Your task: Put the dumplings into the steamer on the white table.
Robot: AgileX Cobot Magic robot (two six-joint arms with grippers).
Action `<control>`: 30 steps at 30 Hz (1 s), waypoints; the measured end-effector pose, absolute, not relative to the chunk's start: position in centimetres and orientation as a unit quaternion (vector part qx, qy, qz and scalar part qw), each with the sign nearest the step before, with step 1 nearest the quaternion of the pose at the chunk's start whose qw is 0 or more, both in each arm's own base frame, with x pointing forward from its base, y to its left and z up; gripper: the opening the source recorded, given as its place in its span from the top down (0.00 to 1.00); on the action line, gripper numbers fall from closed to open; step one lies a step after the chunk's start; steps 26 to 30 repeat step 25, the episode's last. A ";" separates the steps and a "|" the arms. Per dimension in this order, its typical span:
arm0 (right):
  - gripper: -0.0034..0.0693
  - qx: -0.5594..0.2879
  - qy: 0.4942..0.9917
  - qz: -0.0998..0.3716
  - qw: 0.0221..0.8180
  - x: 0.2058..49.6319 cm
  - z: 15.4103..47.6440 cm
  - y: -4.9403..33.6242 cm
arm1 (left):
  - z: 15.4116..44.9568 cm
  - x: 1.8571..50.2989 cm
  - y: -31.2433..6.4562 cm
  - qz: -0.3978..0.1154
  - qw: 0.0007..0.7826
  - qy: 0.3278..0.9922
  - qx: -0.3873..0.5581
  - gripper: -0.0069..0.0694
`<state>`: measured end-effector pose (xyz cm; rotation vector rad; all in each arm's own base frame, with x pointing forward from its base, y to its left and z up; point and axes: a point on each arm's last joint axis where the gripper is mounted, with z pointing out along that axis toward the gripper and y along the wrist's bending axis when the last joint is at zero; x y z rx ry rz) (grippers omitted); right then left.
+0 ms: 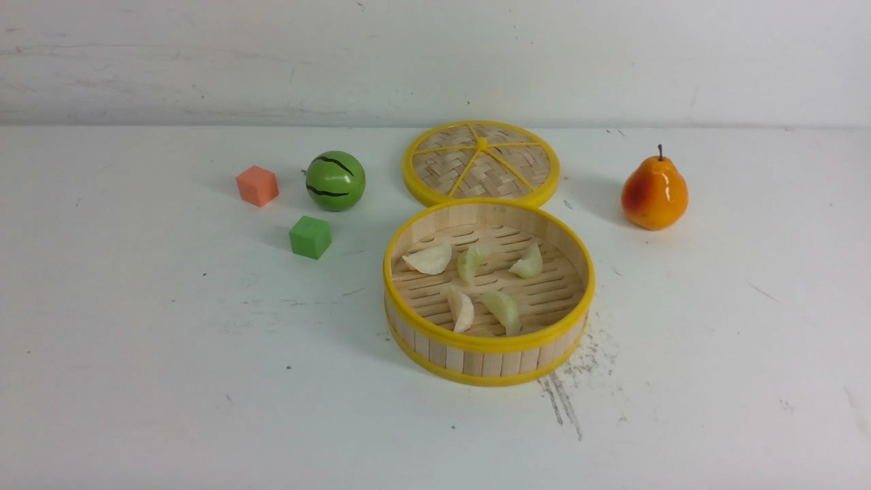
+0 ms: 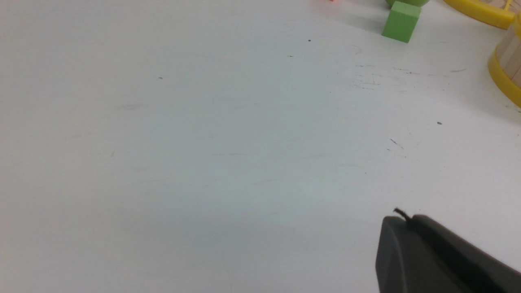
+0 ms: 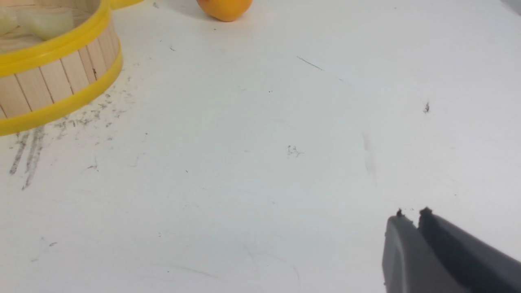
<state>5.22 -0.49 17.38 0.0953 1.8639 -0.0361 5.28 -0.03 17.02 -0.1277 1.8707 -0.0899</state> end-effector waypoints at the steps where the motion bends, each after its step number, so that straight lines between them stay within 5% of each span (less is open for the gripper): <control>1: 0.87 0.041 0.802 -0.016 0.595 5.2 17.4 -0.5 | 17.0 5.3 0.0 -0.039 0.591 0.804 -0.055 0.93; 30: 0.85 0.041 0.802 -0.016 0.595 5.2 17.4 -0.5 | 17.0 5.3 0.0 -0.039 0.591 0.804 -0.055 0.91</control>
